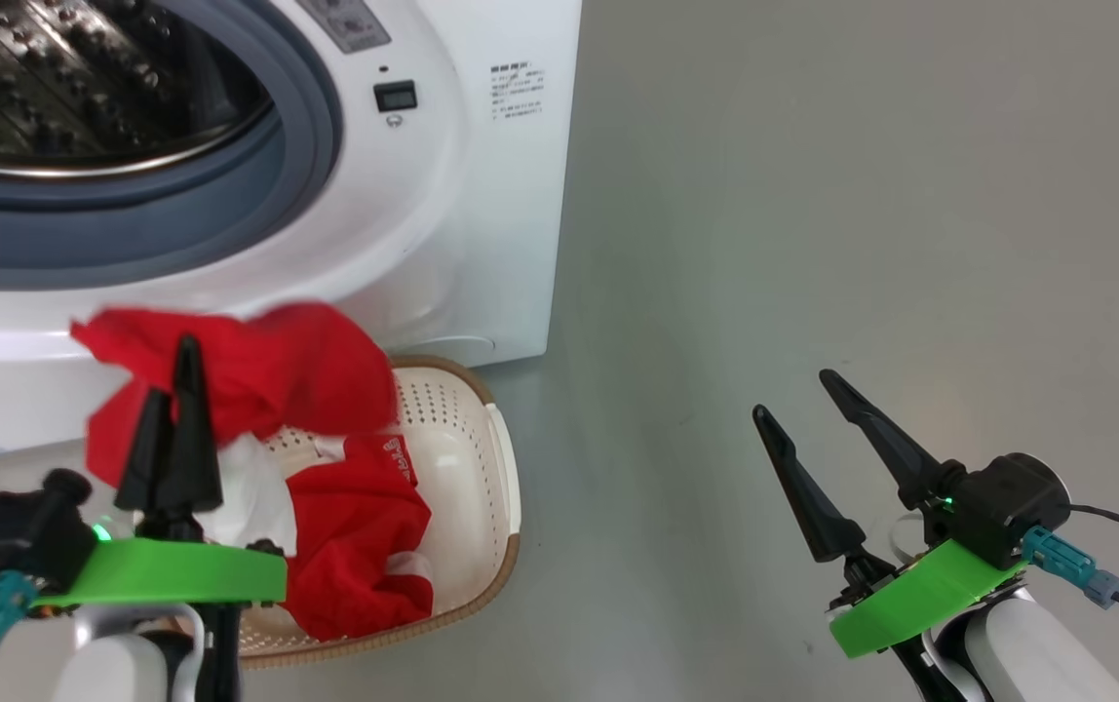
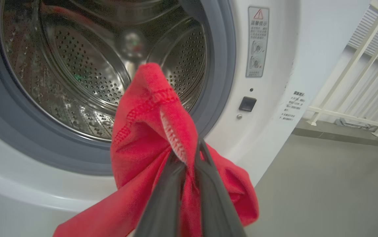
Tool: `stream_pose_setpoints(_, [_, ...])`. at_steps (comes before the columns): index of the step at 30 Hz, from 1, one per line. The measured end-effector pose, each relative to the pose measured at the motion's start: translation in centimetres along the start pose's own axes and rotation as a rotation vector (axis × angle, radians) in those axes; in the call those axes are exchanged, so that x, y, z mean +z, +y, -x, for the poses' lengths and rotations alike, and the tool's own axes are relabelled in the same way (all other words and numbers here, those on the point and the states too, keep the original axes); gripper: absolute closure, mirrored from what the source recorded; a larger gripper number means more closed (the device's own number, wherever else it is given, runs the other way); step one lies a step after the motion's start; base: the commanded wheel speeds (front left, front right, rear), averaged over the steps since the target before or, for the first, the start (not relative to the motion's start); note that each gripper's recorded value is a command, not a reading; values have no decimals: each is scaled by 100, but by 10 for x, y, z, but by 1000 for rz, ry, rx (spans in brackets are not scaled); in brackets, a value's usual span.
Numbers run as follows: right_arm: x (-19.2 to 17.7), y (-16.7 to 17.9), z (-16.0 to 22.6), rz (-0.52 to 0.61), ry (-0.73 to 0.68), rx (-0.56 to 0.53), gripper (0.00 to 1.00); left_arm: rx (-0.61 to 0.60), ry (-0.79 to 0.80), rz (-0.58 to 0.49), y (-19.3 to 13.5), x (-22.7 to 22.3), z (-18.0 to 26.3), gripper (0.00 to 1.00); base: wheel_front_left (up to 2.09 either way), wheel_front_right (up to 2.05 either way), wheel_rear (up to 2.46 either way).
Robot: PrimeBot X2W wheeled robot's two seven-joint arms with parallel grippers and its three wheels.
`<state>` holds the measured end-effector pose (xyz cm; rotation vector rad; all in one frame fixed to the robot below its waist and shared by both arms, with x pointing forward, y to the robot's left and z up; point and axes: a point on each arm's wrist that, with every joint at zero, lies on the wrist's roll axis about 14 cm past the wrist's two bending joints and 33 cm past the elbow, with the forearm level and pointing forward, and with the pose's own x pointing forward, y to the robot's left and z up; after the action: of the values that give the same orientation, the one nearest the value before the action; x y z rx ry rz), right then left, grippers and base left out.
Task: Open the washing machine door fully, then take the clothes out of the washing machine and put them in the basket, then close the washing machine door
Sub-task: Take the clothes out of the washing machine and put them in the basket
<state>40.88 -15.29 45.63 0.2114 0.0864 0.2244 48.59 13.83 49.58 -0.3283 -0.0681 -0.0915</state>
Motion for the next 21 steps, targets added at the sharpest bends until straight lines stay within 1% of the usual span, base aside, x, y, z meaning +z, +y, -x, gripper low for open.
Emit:
stream_pose_setpoints(4, [-10, -2, -1, -5, 28, -5, 0, 47, 122, 17, 13, -46, 7, 100, 0, 0, 0])
stream_pose_setpoints(5, [-14, -3, -2, -7, 40, -6, 0, 57, 189, 22, 15, -69, 9, 100, 0, 0, 0])
stream_pose_setpoints(6, [-16, -4, -3, -8, 46, -8, 0, 59, 217, 23, 16, -79, 9, 100, 0, 0, 0])
stream_pose_setpoints(12, [-30, -9, -4, -15, 82, -22, 0, 81, 361, 70, 18, -130, 8, 100, 0, 0, 0])
stream_pose_setpoints(16, [-34, -11, -12, -15, 91, -21, 0, 109, 474, 133, 21, -166, 12, 100, 0, 0, 0])
stream_pose_setpoints(21, [-44, -16, -21, -16, 111, -23, 0, 137, 609, 168, 24, -205, 19, 100, 0, 0, 0])
